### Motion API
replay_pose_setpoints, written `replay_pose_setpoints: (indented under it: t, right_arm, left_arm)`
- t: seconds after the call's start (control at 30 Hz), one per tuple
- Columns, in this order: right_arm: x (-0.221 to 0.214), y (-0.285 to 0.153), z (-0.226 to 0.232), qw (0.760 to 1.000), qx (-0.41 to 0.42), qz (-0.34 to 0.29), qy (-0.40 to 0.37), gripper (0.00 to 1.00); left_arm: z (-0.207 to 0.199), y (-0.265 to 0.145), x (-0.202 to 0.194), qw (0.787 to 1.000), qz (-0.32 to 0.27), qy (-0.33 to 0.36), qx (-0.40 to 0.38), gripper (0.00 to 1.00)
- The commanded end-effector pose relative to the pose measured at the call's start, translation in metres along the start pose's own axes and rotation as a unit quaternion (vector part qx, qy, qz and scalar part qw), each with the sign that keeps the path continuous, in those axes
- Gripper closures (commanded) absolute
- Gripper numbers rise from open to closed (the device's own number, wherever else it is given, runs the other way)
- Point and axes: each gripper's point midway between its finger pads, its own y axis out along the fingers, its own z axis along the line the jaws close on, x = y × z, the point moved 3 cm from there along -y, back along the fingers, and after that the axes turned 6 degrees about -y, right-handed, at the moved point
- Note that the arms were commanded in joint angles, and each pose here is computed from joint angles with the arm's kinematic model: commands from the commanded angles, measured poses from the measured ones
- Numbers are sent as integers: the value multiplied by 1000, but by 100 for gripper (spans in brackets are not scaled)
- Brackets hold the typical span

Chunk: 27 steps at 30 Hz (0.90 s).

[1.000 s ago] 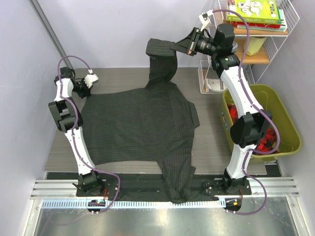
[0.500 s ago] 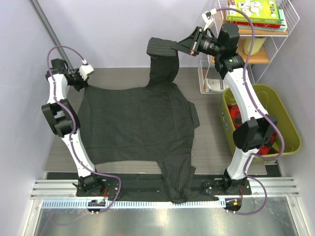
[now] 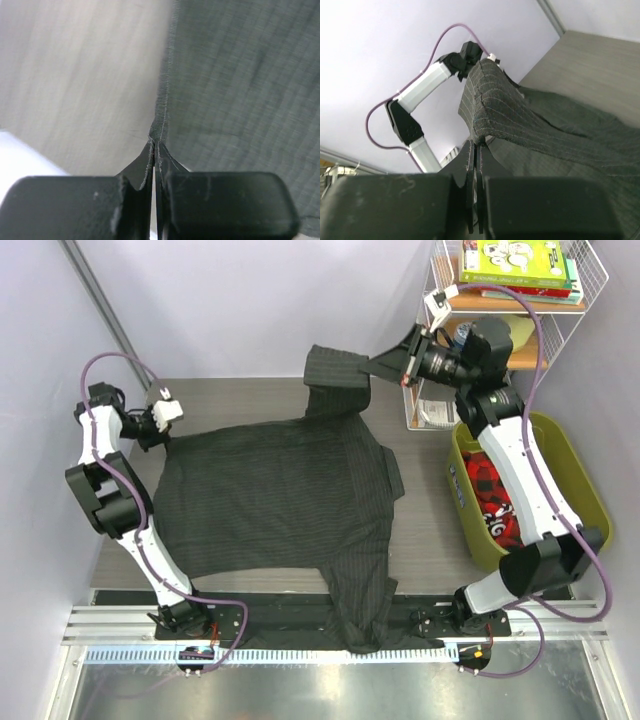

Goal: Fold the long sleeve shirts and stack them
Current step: Fold the shirt

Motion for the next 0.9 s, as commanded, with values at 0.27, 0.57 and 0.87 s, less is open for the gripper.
replay_pose_setpoints:
  t: [0.27, 0.57, 0.87]
  right_arm:
    - [-70, -46, 56, 998, 16, 31, 44, 99]
    - [-94, -71, 78, 998, 17, 44, 29, 99]
    - [-139, -67, 58, 995, -1, 73, 66, 99]
  left_arm:
    - [-51, -34, 5, 994, 7, 105, -25, 100]
    - [-82, -50, -25, 992, 35, 115, -44, 100]
    - [-113, -40, -38, 988, 43, 130, -71, 64]
